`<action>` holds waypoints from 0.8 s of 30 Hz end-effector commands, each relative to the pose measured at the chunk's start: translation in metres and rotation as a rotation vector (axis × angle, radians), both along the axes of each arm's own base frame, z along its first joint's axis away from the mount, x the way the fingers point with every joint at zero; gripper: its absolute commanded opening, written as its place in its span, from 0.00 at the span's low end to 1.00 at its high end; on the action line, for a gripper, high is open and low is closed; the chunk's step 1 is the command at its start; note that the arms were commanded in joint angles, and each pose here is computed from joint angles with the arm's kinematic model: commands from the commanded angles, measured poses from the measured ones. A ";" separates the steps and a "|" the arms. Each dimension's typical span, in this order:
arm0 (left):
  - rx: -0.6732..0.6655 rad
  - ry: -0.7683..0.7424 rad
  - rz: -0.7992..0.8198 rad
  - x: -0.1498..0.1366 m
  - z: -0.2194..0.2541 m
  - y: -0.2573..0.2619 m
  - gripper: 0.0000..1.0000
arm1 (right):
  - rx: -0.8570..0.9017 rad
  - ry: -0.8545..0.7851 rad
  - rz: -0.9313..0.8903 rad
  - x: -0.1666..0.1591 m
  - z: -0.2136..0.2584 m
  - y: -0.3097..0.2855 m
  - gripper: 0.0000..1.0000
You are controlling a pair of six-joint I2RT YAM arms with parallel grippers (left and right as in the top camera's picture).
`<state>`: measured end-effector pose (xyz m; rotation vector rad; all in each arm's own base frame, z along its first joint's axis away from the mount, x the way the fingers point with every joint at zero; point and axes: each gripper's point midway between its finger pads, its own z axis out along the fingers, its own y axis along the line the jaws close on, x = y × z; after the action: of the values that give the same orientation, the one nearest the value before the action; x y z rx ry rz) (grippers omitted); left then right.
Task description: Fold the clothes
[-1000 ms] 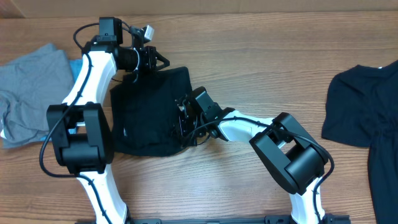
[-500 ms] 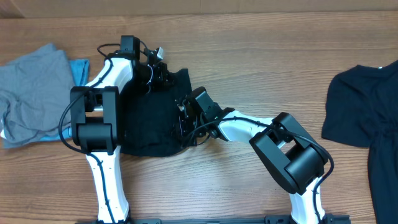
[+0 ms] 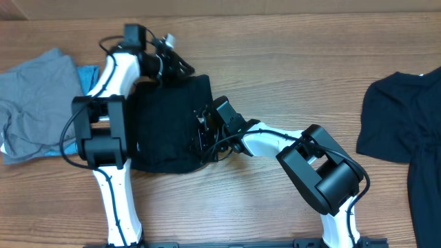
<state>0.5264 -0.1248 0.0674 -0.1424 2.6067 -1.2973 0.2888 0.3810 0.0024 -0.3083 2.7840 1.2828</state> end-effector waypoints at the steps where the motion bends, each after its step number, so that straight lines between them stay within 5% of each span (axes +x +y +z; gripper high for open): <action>1: 0.056 -0.010 0.088 0.005 0.045 0.031 0.19 | -0.110 0.058 -0.012 -0.016 -0.043 -0.014 0.04; 17: 0.660 0.297 0.161 -0.073 -0.082 0.116 0.19 | -0.091 0.056 -0.004 -0.017 -0.040 -0.011 0.04; 20: 0.724 0.364 0.241 -0.083 -0.094 0.135 0.26 | -0.091 0.056 -0.004 -0.016 -0.040 -0.011 0.04; 24: 0.668 0.343 0.272 -0.073 -0.084 0.140 0.16 | -0.091 0.056 -0.004 -0.017 -0.040 -0.011 0.04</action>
<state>0.4662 -0.0274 0.0077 -0.4752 2.9622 -0.4981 0.2886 0.3827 0.0028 -0.3158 2.7772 1.2964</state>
